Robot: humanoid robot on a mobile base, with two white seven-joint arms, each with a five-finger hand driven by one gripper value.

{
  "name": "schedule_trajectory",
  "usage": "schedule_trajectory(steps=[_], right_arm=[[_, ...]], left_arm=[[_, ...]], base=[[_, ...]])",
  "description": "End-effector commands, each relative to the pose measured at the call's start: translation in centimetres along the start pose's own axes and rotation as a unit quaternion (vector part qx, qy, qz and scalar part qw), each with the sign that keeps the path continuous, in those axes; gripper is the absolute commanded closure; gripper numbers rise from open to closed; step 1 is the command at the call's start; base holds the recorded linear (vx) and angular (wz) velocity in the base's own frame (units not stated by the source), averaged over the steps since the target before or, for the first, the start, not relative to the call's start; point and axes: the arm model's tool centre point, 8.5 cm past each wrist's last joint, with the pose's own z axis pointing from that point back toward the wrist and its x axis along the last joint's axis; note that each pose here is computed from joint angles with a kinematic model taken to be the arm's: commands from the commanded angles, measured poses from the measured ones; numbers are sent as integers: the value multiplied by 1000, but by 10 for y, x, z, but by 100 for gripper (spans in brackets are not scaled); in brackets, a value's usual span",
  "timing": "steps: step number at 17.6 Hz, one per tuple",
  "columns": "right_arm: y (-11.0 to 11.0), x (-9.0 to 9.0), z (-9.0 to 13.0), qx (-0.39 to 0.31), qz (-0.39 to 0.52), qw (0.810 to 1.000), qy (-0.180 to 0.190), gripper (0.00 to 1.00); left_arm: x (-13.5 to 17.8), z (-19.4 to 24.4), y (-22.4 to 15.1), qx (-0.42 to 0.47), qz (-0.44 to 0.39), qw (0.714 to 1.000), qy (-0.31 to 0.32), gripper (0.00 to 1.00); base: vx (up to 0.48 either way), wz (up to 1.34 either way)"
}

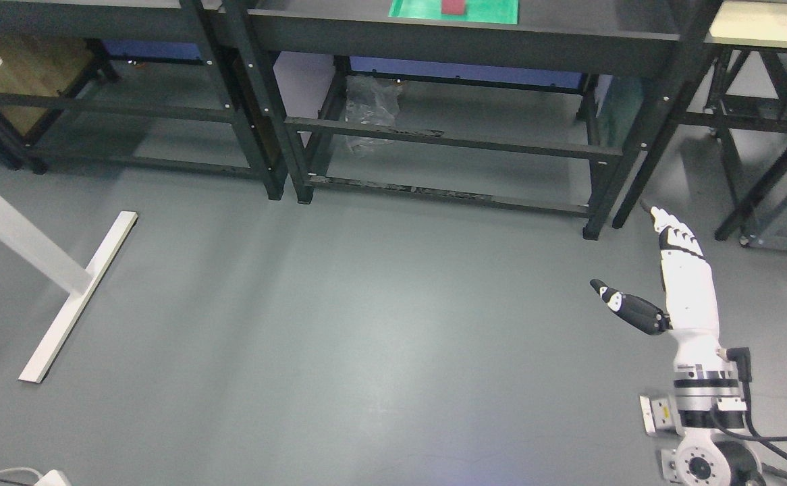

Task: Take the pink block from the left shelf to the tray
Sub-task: 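Drive toward the black shelf holding the green tray, right hand raised, then reach the right hand over the green tray toward the pink cube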

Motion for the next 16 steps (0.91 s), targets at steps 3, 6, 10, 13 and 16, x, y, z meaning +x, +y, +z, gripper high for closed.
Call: schedule_trajectory(steps=[3,6,10,13,16], right_arm=[[16,25,-3,14,128,991,-29,0],[18,25,-5,16,123,992,-20,0],[17,19,-5,14,128,992,6,0],[15,18,-6,9,105,994,15,0],[14,13,-5,0,56,998,42,0]], left_arm=[[-5,2,12,9,-2,1000,4,0],[-5,2,12,9,-2,1000,4,0],[-5,2,12,9,-2,1000,4,0],[-5,2,12,9,-2,1000,4,0],[-5,2,12,9,-2,1000,4,0]], base=[[115,449],[138,358],[174,137],[225,-8],[249,-101]])
